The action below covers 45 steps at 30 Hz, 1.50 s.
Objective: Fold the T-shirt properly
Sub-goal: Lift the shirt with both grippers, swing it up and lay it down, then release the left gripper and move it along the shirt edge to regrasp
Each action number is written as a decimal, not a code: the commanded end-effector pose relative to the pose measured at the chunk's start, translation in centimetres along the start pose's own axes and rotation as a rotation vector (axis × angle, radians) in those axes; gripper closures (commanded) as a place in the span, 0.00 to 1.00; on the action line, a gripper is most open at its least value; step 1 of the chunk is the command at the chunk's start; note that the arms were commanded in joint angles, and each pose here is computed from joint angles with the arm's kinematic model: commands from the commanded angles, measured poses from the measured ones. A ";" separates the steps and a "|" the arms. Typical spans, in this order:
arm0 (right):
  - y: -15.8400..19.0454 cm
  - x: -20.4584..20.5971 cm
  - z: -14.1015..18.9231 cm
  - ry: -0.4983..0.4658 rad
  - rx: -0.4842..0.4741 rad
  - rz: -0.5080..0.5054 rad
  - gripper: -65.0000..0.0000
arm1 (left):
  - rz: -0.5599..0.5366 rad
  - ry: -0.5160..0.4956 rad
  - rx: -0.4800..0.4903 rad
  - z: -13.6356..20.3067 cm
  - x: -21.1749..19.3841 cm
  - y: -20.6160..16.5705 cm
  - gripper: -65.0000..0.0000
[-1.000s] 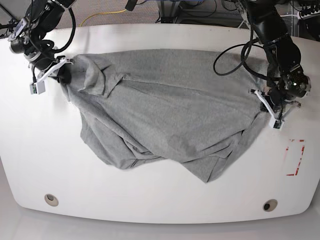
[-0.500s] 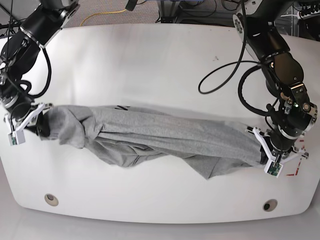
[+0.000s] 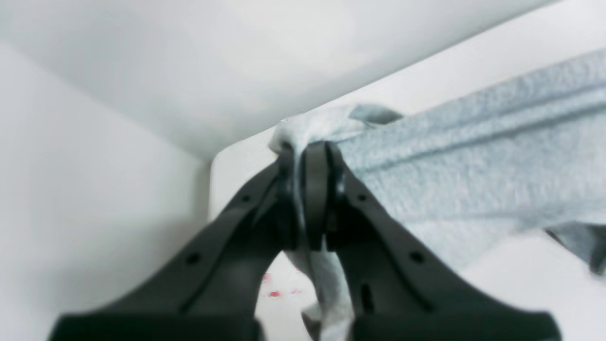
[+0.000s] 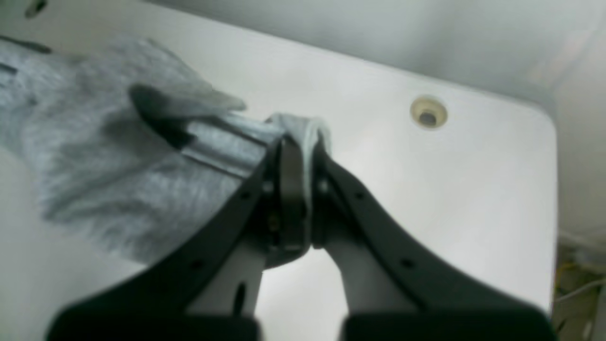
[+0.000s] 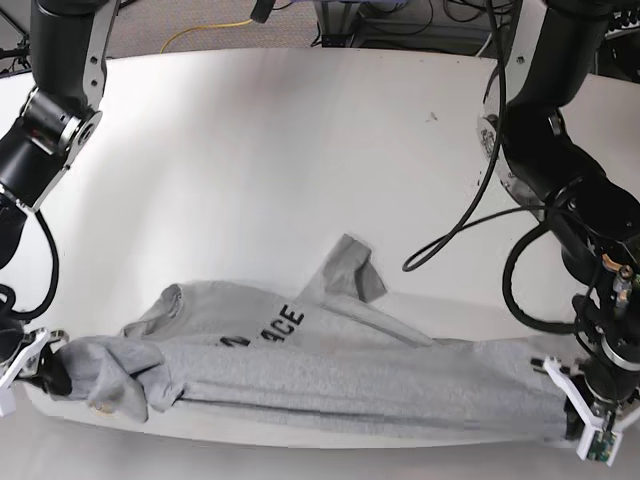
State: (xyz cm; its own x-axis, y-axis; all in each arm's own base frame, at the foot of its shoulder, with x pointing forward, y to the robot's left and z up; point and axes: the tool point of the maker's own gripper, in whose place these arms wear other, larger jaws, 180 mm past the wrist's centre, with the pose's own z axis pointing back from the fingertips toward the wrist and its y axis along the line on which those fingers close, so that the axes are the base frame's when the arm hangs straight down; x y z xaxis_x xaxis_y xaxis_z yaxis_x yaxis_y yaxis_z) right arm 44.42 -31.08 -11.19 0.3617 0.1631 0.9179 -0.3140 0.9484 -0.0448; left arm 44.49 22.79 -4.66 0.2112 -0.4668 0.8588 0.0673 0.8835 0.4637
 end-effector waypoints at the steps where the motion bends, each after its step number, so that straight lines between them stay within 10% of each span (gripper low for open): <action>1: -1.3 4.7 1.0 -0.093 -0.021 0.026 1.00 | 0.005 -0.105 0.058 0.9 3.7 2.4 1.00; 9: -1.5 13.2 3.2 -0.196 -0.042 0.131 1.00 | 0.073 -0.211 0.124 1.9 8.9 7.0 1.00; 16: -2.5 12.9 4.1 -0.170 -0.071 0.140 1.00 | 0.171 -0.064 0.110 0.7 4.8 8.1 1.00; 34: 1.0 -12.9 2.6 0.153 0.049 -0.188 1.00 | 0.189 0.621 -0.137 4.4 -25.2 -5.5 1.00; 45: 7.7 -27.8 6.1 0.380 0.087 -0.412 1.00 | 0.264 0.778 -0.345 11.1 -34.7 -13.1 1.00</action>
State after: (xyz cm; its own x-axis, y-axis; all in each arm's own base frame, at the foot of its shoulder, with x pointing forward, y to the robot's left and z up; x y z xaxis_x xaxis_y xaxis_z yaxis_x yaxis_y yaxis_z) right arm 25.97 -29.49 -36.06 0.7965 -0.1063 0.5953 -0.1350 0.9283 0.3464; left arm 25.36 26.39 -38.22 0.8602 -0.1948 0.4712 0.1879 0.9802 0.0623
